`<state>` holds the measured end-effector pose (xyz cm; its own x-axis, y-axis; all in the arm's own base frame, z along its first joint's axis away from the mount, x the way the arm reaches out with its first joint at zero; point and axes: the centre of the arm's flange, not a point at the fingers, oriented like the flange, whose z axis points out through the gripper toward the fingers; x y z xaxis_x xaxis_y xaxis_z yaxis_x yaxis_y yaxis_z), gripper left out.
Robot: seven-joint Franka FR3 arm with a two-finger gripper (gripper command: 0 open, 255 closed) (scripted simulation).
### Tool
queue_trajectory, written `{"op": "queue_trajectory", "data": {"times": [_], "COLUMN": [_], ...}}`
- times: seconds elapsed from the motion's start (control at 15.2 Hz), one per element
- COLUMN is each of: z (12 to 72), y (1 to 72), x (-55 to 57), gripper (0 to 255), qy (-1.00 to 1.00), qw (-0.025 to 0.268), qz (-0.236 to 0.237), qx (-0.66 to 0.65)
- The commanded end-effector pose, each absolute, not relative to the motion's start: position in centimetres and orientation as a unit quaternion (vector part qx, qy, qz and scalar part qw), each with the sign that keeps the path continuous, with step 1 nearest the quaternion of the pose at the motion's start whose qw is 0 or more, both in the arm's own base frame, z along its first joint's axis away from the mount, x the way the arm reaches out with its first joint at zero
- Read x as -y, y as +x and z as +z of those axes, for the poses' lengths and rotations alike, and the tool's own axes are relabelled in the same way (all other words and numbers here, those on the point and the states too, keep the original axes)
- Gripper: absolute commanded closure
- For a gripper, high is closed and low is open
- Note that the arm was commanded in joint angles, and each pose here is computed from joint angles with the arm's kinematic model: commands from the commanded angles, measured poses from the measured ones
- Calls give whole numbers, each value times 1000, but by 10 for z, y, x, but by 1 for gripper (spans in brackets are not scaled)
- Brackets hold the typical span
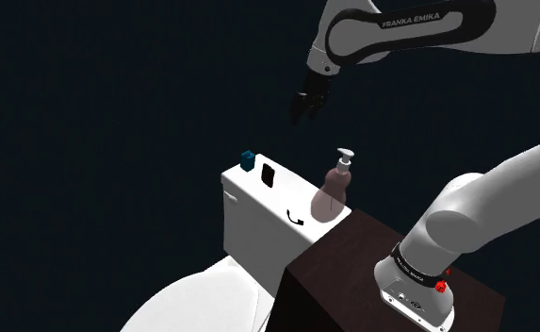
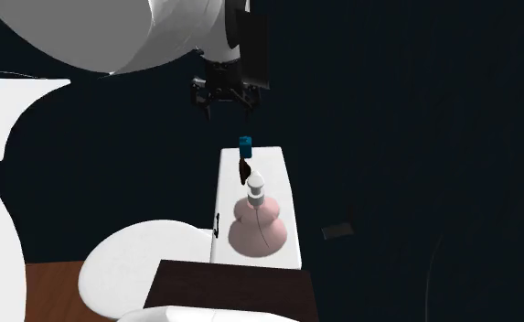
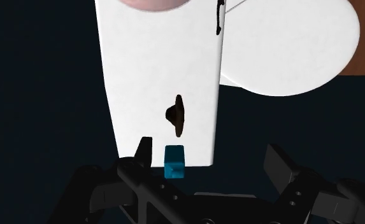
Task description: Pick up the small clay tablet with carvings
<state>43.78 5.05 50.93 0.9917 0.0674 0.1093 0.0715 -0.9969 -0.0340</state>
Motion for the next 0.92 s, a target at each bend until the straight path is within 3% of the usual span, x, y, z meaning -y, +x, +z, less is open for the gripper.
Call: {"op": "queue_trajectory", "data": {"times": [0.0, 0.86], "z": [488, 339], "y": [452, 550], "x": [-52, -60], "gripper": [0, 0], "qy": [-998, -1000], "qw": [15, -6], "qz": [-48, -2], "qx": [34, 30]}}
